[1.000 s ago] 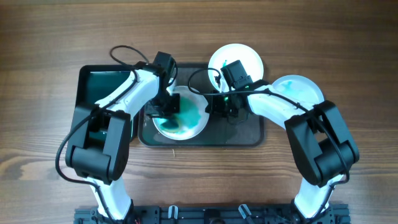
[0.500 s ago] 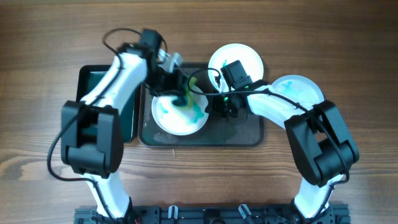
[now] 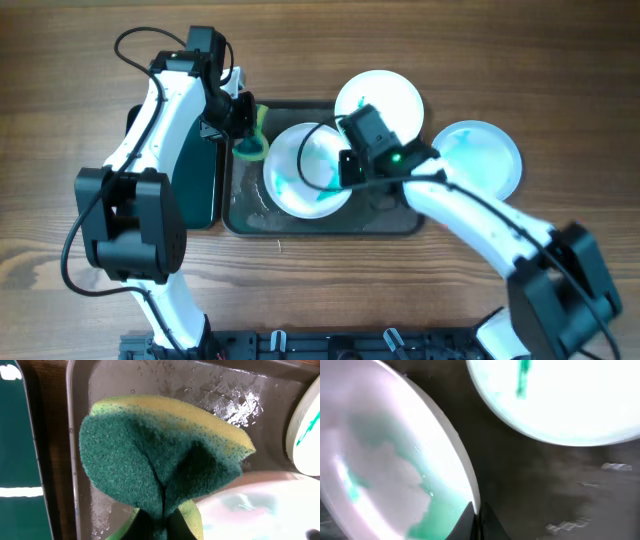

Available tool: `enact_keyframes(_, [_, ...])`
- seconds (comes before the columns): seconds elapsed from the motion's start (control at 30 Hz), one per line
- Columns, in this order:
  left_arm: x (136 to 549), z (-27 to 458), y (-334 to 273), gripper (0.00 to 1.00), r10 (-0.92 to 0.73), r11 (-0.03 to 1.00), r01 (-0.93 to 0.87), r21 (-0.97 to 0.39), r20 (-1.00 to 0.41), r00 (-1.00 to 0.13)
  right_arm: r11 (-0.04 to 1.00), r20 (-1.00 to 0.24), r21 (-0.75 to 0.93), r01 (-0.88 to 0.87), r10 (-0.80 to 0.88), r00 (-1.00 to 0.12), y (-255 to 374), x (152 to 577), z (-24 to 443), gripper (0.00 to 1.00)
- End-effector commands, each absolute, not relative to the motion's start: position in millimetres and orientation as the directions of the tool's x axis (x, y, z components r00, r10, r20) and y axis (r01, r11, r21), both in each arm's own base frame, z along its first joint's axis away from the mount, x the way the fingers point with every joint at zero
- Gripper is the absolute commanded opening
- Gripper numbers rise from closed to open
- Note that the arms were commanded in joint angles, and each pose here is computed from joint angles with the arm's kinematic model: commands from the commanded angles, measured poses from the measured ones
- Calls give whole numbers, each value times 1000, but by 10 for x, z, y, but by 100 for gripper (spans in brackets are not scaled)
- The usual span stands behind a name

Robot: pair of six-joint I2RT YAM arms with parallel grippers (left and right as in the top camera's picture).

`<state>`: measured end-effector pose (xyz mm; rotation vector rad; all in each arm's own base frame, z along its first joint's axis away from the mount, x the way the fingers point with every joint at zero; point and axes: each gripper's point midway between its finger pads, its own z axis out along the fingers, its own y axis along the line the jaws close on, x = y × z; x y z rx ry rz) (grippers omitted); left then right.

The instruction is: Clean dirty plates on tray and stack at the side

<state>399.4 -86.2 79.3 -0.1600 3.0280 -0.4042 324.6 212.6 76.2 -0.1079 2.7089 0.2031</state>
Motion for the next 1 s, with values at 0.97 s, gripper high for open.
enact_keyframes(0.97, [4044, 907, -841, 4, -126, 961, -96, -261, -104, -986, 628, -648, -758, 177, -693, -316, 1966, 3070, 3141, 4])
